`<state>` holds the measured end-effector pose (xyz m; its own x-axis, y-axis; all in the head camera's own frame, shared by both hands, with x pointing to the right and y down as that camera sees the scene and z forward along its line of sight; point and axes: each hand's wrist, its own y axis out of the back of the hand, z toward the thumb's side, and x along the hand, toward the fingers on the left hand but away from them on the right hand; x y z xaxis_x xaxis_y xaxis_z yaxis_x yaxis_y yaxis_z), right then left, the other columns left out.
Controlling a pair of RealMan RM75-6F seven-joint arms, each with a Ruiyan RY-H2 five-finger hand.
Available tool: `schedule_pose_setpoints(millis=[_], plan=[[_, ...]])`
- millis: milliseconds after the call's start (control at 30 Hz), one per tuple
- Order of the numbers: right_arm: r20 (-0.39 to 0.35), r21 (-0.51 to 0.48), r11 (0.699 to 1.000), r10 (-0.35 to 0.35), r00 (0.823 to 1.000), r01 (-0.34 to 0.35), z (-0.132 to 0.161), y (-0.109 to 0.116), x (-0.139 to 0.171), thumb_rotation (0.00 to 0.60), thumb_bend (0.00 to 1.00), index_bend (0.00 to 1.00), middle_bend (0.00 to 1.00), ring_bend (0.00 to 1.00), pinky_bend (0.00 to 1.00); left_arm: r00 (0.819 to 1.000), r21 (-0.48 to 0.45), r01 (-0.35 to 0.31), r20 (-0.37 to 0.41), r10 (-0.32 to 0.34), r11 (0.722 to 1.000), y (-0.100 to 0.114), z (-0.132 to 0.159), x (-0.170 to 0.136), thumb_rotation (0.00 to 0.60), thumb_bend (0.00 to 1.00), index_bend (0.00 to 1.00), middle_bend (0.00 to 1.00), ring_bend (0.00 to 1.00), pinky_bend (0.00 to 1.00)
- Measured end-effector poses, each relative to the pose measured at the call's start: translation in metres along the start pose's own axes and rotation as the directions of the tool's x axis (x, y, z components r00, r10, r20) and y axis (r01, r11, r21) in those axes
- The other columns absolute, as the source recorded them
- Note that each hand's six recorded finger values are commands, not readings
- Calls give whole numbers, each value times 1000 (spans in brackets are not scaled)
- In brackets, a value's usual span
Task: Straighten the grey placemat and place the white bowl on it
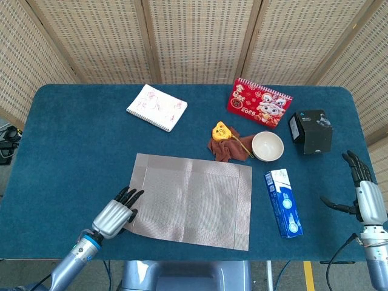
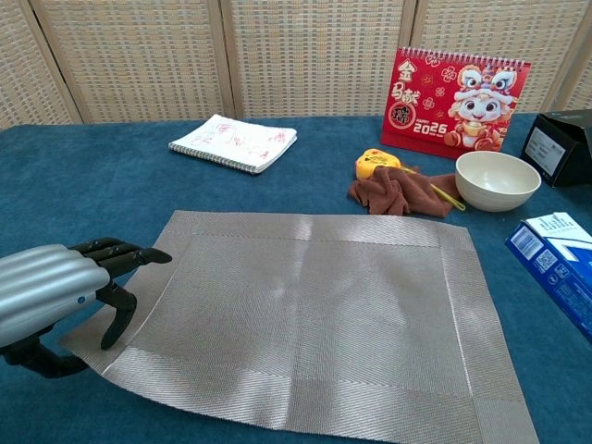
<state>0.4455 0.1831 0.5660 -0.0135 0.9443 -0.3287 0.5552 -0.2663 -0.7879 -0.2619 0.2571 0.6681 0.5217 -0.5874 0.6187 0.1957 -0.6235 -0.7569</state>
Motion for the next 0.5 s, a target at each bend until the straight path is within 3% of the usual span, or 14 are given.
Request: schedule_pose_setpoints(millis=[500], plan=[[7,9,1000,5,1000,-5,-1,-3,0,600,206,103,0,0,0,999,-52,0,40,2,999,-3,2,-17,600,525,582,0,0,0]])
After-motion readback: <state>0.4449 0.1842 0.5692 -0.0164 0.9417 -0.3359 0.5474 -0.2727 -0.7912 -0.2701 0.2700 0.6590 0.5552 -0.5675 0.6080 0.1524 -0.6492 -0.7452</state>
